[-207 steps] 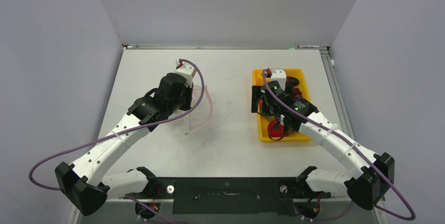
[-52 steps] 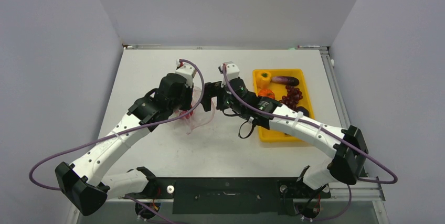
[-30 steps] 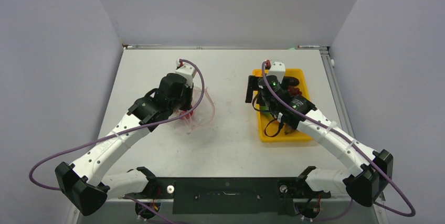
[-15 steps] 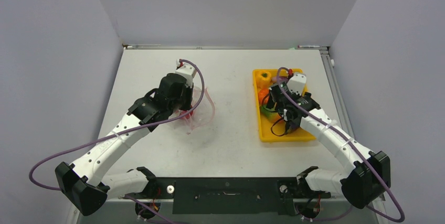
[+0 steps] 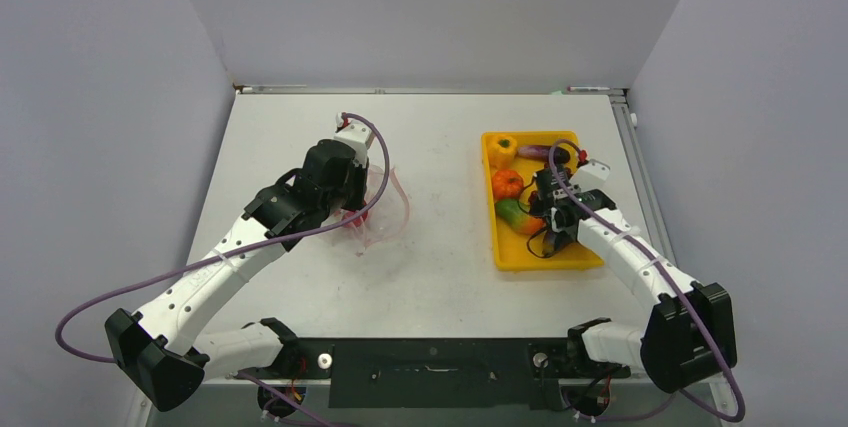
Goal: Place the food in the zip-top bag and seal the zipper
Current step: Pick up the fake vegetable from the bin.
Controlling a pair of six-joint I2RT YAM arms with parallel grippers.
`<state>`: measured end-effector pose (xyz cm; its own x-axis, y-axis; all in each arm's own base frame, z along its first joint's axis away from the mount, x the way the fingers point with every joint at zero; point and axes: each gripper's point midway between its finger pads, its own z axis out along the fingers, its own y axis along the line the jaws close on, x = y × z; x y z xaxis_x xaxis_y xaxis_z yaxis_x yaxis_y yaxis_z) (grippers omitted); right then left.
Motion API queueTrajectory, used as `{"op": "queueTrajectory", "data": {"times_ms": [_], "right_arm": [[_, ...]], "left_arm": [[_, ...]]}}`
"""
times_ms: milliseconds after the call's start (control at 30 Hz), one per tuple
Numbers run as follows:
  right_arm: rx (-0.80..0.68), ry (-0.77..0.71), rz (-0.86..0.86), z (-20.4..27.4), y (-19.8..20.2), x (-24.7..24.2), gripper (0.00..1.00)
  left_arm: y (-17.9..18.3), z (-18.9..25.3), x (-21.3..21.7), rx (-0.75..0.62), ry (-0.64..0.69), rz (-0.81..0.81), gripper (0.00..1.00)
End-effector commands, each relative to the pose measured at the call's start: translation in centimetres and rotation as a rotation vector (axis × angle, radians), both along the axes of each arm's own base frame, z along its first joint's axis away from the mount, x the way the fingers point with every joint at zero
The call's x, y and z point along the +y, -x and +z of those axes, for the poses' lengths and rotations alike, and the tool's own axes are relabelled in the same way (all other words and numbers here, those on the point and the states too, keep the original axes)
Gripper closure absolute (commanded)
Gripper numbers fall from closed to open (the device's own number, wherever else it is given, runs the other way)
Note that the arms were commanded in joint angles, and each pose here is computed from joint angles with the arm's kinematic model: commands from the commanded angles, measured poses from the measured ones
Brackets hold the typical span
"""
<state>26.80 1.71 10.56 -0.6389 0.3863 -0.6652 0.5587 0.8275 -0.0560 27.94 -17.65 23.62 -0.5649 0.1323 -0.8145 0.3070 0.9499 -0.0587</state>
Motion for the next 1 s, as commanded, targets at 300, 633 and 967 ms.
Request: {"op": "queueTrajectory", "data": {"times_ms": [300,633,967], "right_arm": [[0.027,-0.068,-0.087,-4.7,-0.6,-1.1,0.10],[0.019,-0.080,-0.130,-5.9,-0.2,-2.4,0.17],[-0.095,-0.087,-0.121,-2.0,-0.8,-2.9,0.94]], "left_arm": [[-0.4,1.0,-0.7,-0.037,0.033,-0.012,1.00],[-0.4,0.9,-0.7,-0.035,0.028,-0.013,1.00],[-0.4,0.8,-0.7,-0.033,0.026,-0.013,1.00]]}}
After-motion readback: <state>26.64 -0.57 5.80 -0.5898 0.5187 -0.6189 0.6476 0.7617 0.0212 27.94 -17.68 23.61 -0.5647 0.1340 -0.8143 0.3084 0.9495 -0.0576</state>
